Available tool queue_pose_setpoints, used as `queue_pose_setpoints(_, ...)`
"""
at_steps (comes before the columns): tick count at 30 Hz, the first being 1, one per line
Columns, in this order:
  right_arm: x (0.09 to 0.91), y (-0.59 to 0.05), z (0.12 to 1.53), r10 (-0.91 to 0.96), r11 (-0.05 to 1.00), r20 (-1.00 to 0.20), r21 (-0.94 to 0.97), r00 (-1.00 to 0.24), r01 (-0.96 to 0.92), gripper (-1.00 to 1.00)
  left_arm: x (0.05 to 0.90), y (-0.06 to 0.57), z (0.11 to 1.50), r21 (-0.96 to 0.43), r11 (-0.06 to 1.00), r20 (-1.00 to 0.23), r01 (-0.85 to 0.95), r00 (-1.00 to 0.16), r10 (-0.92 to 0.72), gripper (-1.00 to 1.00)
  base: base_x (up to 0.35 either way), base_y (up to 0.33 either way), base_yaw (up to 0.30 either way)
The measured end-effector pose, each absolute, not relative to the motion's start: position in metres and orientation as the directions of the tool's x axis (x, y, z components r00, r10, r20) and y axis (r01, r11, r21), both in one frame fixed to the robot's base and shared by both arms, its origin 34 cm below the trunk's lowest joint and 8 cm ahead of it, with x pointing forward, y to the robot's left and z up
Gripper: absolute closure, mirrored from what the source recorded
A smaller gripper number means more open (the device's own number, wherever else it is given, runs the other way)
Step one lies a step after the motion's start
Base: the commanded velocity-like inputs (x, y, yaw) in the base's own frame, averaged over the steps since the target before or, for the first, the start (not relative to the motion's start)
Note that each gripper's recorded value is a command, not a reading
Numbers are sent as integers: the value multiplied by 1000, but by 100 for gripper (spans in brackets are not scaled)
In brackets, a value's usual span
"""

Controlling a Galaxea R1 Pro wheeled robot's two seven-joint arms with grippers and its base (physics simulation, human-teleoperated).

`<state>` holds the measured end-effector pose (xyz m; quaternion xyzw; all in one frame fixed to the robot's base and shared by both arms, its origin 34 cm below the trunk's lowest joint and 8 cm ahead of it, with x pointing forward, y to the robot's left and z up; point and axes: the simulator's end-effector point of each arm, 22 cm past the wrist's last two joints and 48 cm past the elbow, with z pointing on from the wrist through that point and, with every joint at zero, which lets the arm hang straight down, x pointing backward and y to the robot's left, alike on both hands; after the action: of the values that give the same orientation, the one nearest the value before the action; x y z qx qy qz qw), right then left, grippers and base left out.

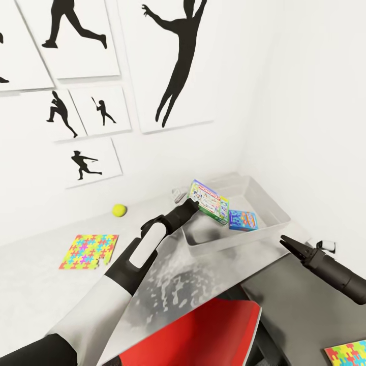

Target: Put all the toys in the child's room - the three board games (two on the bed and one on the table), the two jigsaw puzzles on the table, and the tennis ball on the table - inside the toy box on the table in the child's room.

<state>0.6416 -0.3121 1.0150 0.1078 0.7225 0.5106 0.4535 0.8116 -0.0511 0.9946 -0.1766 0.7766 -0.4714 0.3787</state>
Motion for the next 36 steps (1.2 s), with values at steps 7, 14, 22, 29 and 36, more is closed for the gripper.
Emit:
queue_pose_setpoints(7,642,-322,1014,634,463,-546,835,-548,-297,-100,812,-51,991,-867,493,-418,78,-653,-632,100,0,0,0)
queue_pose_setpoints(14,642,-324,1014,637,465,-547,835,-543,-295,-100,812,-51,991,-867,492,-418,78,-653,-632,100,0,0,0)
queue_pose_setpoints(22,642,-324,1014,637,466,-548,834,-542,-295,-100,812,-51,993,-868,490,-419,82,-651,-633,100,0,0,0)
queue_pose_setpoints(29,642,-324,1014,637,466,-548,834,-542,-296,-100,812,-51,993,-867,492,-421,83,-651,-632,100,0,0,0)
queue_pose_setpoints(36,642,-324,1015,637,466,-548,834,-542,-296,-100,812,-51,993,-866,493,-422,84,-651,-631,-100,0,0,0)
